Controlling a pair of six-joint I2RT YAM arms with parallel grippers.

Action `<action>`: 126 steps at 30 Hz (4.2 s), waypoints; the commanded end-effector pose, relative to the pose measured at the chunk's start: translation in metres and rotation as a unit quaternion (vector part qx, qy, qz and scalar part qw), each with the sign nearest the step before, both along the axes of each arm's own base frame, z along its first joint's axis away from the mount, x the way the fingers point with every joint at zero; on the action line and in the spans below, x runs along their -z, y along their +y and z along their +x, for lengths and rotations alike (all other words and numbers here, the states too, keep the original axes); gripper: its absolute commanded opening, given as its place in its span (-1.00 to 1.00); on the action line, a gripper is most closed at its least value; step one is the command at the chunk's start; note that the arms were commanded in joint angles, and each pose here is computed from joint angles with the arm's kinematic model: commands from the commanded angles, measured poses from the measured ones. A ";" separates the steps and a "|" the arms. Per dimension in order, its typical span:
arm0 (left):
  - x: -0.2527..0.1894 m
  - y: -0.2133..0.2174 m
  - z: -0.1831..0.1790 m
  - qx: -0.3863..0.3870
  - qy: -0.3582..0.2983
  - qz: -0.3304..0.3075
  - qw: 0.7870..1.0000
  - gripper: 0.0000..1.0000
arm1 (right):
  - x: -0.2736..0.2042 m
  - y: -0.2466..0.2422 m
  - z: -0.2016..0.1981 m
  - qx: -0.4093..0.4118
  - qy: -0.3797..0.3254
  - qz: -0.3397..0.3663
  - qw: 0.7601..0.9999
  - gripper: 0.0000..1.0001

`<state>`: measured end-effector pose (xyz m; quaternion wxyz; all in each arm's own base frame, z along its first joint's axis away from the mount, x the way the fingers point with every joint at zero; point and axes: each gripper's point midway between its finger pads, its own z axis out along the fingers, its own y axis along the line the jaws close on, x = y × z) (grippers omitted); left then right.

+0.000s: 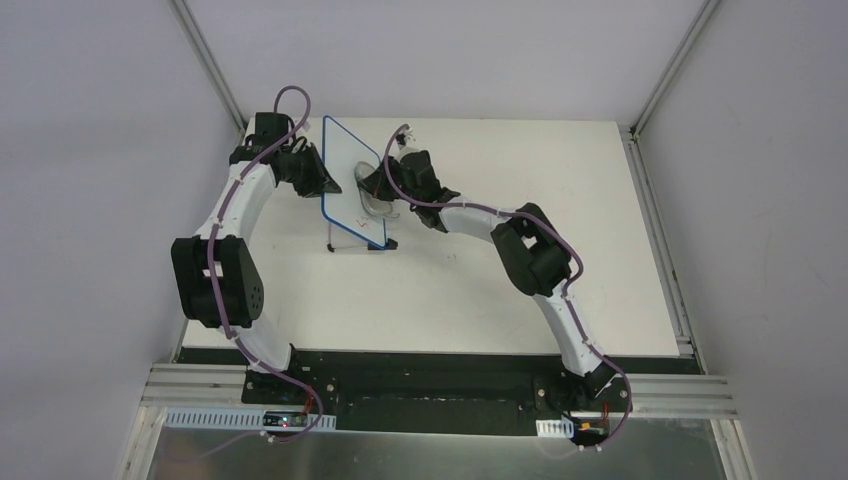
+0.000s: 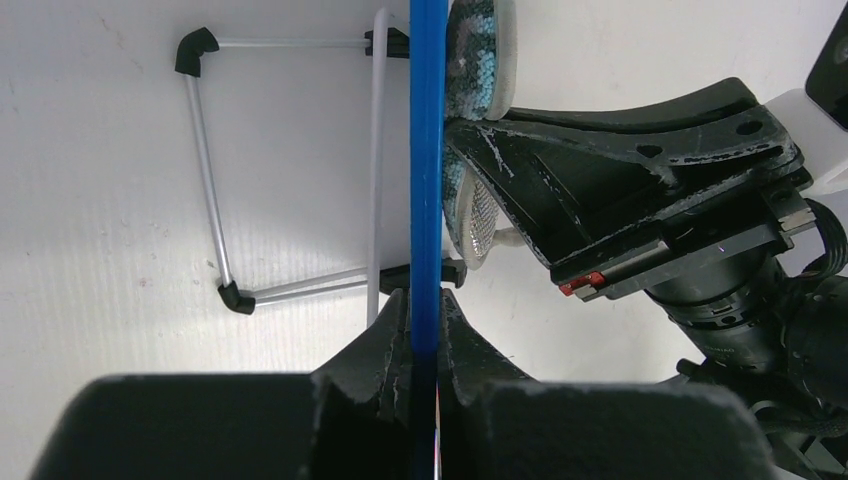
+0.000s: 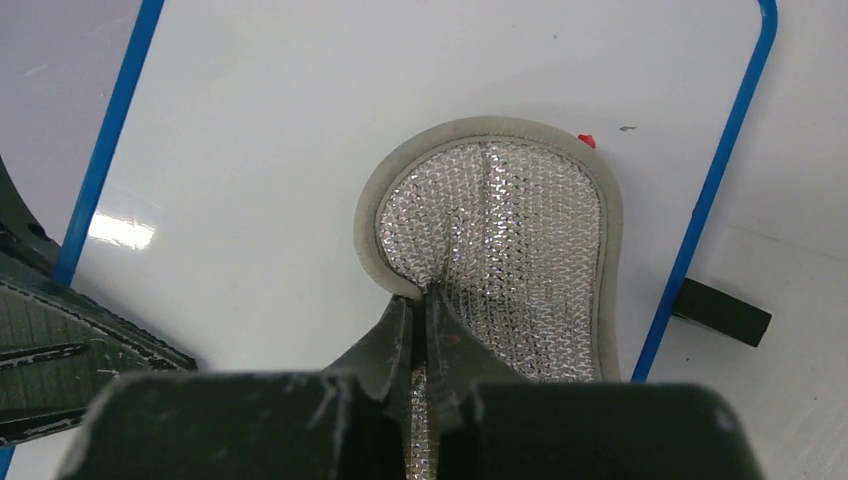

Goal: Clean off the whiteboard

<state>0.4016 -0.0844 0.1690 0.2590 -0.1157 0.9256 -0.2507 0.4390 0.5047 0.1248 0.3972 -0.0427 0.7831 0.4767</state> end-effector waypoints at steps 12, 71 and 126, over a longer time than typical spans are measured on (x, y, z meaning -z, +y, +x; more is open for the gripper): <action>-0.017 -0.030 -0.052 0.054 0.032 -0.076 0.995 -1.00 | -0.003 -0.022 -0.025 -0.058 0.029 0.010 0.998 -1.00; 0.042 0.008 -0.077 0.047 0.123 -0.001 0.991 -1.00 | 0.064 0.014 0.010 -0.035 0.059 -0.056 0.996 -1.00; 0.045 -0.004 -0.073 0.041 0.121 -0.021 0.992 -1.00 | 0.032 0.032 -0.216 -0.098 0.066 -0.064 0.991 -1.00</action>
